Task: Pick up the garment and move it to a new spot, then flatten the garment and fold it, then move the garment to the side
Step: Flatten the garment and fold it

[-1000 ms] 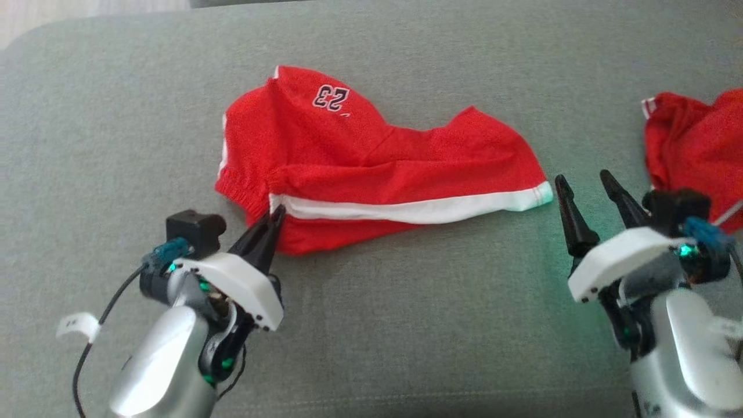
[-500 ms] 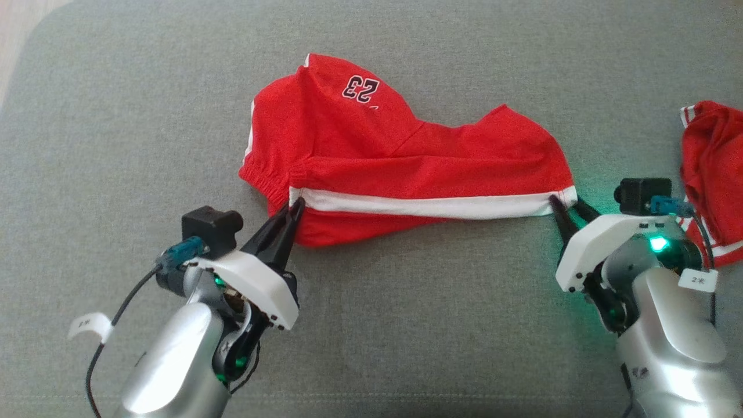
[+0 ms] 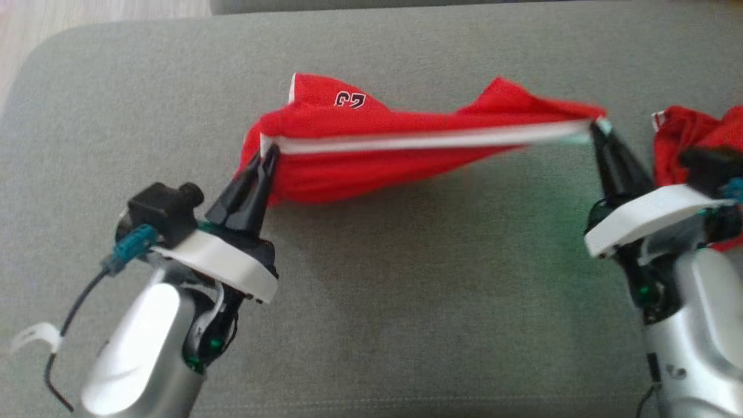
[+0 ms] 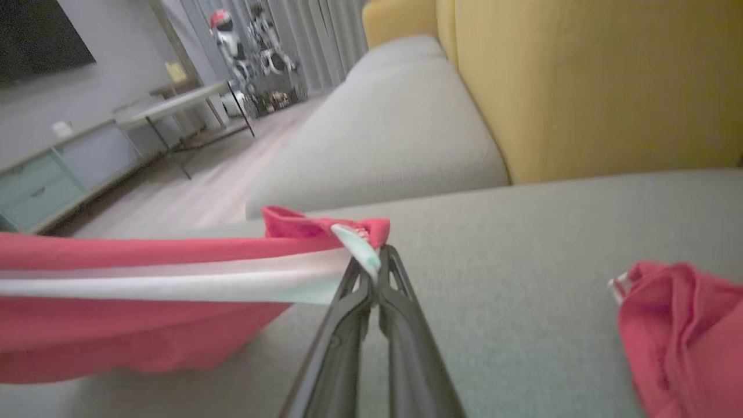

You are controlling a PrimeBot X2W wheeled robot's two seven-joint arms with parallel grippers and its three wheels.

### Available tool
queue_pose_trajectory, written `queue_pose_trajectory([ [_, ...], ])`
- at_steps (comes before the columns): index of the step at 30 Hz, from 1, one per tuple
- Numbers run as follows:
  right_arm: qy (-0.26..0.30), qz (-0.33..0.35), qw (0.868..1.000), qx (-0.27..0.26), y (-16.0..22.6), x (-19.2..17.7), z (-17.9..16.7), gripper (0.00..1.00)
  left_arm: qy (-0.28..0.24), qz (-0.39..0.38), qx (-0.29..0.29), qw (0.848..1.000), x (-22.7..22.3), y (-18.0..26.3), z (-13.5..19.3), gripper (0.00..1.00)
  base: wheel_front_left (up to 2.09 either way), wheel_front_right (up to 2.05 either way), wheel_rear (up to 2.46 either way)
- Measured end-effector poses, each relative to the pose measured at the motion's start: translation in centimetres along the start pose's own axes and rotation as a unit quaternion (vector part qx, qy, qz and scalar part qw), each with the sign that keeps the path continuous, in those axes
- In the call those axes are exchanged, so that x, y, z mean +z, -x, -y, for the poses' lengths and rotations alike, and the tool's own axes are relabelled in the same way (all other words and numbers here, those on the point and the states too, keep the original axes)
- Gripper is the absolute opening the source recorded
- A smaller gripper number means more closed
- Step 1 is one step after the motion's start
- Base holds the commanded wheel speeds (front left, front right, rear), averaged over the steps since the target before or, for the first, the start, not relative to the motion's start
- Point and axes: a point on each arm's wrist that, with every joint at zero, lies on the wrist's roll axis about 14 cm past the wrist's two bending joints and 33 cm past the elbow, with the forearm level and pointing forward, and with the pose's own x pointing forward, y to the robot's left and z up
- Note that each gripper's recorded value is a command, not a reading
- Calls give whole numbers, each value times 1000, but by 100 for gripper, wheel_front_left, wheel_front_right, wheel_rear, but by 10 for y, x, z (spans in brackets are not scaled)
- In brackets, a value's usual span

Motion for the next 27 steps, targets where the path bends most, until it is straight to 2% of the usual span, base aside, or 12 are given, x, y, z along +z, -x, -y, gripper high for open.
queue_pose_trajectory([
  [1,0,0,1000,0,0,0,0,0,0,0,0,1000,0,0,0,0,0,0,0],
  [9,-8,140,990,29,34,109,-17,0,-52,96,-21,994,84,0,9,0,0,0,0],
  [11,-5,196,980,38,54,150,-24,0,-78,141,-34,986,124,2,18,0,0,0,0],
  [17,26,302,952,41,97,226,-33,0,-121,221,-54,966,193,13,38,0,0,0,0],
  [21,33,324,945,32,114,243,-32,0,-128,234,-60,962,208,19,46,0,0,0,0],
  [27,23,314,949,26,113,240,-28,0,-117,228,-62,965,206,16,46,0,0,0,0],
])
